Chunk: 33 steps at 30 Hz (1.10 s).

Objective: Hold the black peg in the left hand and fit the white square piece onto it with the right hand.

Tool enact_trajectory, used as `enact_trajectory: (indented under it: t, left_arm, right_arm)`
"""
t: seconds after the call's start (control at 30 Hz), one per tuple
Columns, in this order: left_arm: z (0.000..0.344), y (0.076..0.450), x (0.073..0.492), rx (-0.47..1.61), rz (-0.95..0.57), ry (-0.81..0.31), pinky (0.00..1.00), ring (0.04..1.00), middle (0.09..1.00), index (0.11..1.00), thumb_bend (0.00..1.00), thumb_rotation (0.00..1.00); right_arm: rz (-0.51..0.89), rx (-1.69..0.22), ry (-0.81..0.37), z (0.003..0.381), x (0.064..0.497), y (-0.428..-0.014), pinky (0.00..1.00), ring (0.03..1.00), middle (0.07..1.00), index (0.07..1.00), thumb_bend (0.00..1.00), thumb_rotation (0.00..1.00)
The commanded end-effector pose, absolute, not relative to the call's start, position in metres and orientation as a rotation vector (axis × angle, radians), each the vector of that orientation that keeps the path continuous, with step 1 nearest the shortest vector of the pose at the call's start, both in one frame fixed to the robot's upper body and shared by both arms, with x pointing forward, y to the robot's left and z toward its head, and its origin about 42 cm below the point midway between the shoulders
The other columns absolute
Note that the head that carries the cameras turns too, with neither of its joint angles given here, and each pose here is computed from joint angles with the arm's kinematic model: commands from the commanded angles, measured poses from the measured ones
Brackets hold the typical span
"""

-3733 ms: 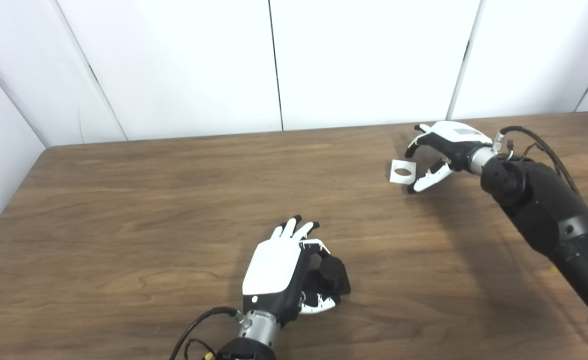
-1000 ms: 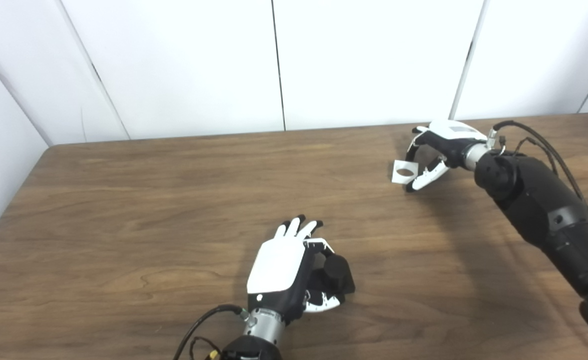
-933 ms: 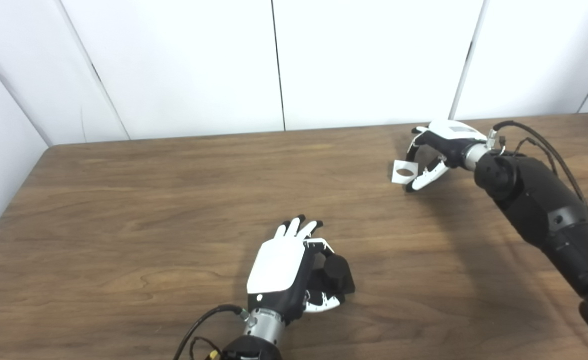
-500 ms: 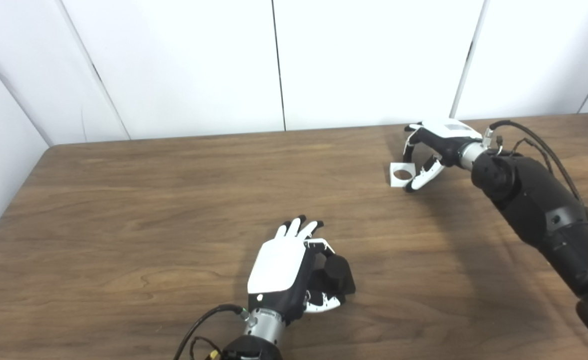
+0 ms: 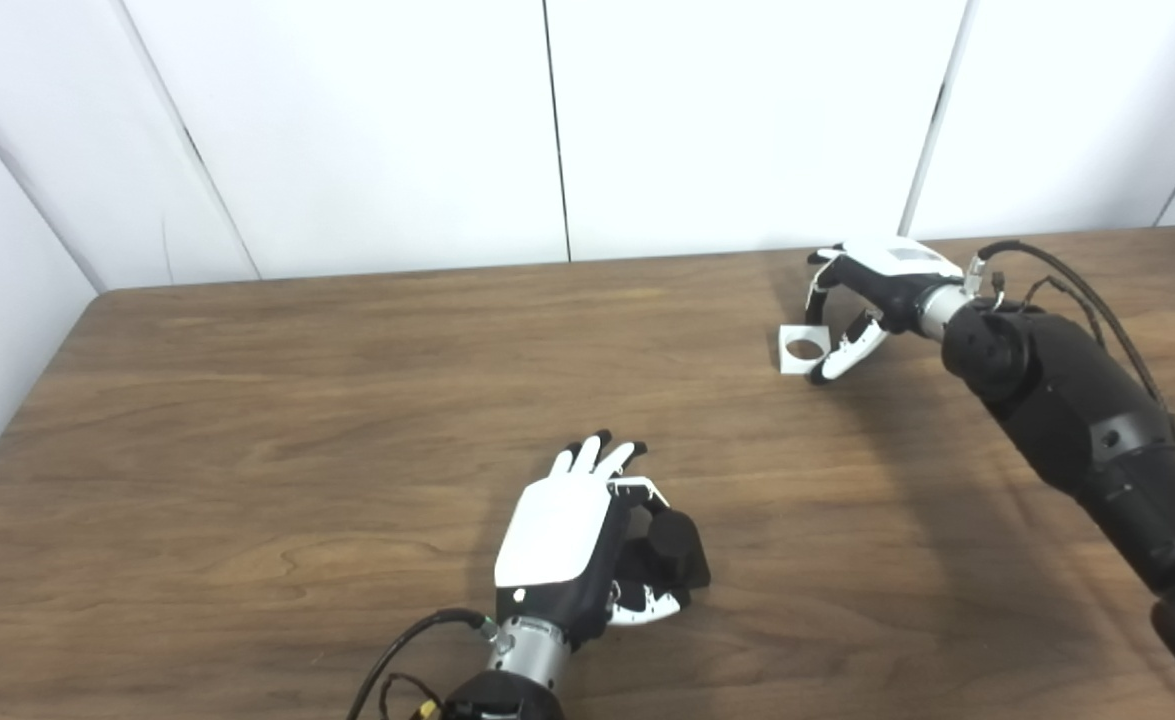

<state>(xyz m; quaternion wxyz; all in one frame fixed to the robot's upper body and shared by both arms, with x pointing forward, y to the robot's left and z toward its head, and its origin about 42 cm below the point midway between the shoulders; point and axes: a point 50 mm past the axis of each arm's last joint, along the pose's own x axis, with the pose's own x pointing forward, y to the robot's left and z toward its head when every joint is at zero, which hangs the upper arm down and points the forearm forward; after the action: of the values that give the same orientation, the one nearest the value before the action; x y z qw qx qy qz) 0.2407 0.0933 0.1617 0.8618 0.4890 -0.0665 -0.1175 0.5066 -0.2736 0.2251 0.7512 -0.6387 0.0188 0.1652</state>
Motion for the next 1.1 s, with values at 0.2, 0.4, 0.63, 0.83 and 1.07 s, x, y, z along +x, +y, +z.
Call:
enact_trajectory:
  t: [0.2, 0.4, 0.63, 0.83, 1.07]
  left_arm:
    - [0.171, 0.093, 0.248, 1.026, -0.214, -0.188, 1.0, 1.0, 0.926, 0.492, 0.51, 0.08]
    - [0.169, 0.093, 0.248, 1.031, -0.212, -0.189, 1.0, 1.0, 0.924, 0.492, 0.51, 0.08]
    - [0.169, 0.094, 0.249, 1.027, -0.209, -0.192, 1.0, 1.0, 0.924, 0.492, 0.51, 0.08]
    - [0.169, 0.093, 0.249, 1.027, -0.21, -0.185, 1.0, 1.0, 0.928, 0.492, 0.51, 0.08]
    - [0.17, 0.094, 0.249, 1.029, -0.207, -0.186, 1.0, 1.0, 0.924, 0.492, 0.51, 0.08]
  right_arm:
    - [0.329, -1.439, -0.04, 0.261, 0.504, -0.276, 1.0, 1.0, 0.96, 0.492, 0.52, 0.15]
    - [0.325, -1.439, -0.051, 0.269, 0.496, -0.275, 1.0, 1.0, 0.962, 0.492, 0.52, 0.15]
    - [0.327, -1.436, -0.068, 0.28, 0.483, -0.275, 1.0, 1.0, 0.959, 0.491, 0.52, 0.15]
    - [0.348, -1.435, -0.087, 0.287, 0.471, -0.27, 1.0, 1.0, 0.951, 0.491, 0.52, 0.15]
    - [0.388, -1.425, -0.105, 0.294, 0.452, -0.258, 1.0, 1.0, 0.936, 0.491, 0.52, 0.15]
